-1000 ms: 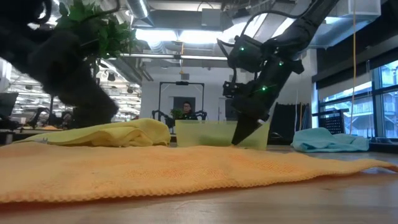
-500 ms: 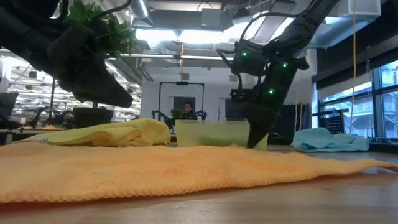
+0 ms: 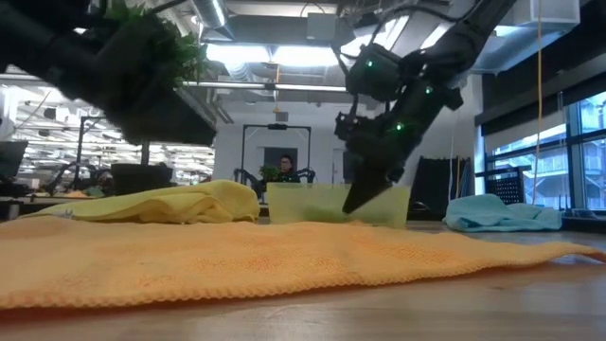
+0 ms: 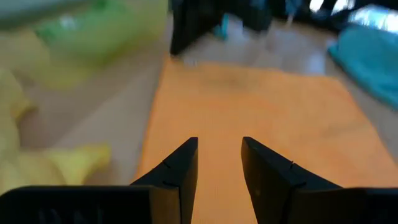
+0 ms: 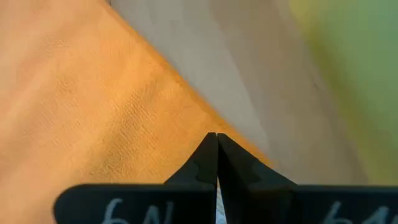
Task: Fold microfiber towels
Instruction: Fold the orange microfiber cloth
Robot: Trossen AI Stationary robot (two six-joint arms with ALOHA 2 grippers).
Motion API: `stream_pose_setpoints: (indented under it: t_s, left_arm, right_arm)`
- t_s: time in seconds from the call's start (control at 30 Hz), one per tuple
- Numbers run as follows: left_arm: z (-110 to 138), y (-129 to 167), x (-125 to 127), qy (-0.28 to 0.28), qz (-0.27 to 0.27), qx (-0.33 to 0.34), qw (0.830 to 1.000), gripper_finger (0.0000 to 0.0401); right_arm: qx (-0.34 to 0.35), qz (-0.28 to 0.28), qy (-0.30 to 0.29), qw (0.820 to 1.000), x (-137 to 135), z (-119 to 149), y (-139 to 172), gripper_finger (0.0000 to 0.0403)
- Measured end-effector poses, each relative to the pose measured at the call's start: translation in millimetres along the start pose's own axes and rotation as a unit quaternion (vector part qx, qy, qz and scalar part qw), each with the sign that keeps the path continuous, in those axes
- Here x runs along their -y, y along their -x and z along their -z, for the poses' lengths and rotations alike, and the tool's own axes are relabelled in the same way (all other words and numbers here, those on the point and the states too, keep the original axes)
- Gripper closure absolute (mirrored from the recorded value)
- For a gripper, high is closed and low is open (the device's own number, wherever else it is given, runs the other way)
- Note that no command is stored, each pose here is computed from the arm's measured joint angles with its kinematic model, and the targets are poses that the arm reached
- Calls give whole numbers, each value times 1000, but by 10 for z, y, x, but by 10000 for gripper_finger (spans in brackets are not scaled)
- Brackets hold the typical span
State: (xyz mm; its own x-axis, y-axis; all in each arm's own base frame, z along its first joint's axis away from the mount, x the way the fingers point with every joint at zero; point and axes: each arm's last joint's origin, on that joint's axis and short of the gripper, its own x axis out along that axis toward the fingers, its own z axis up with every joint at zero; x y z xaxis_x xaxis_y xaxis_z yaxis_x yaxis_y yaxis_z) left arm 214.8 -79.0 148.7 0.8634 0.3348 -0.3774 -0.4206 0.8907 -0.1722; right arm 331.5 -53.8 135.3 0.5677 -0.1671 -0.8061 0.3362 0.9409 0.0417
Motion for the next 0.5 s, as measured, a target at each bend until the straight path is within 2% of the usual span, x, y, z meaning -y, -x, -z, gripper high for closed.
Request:
stream_pose_setpoints:
  t_s: [0.13,0.27,0.5]
  left_arm:
    - [-180,-75,15,-37,2,23,999,287]
    - [-277,-116,55,-30,45,12,998,287]
    - [-195,-48,148,-44,88,-15,995,287]
  right_arm:
    - [-16,-6,-2,1000,19,47,-88,397]
    - [-32,-2,-4,999,26,85,-120,397]
    - [-55,82,-30,995,88,143,-99,397]
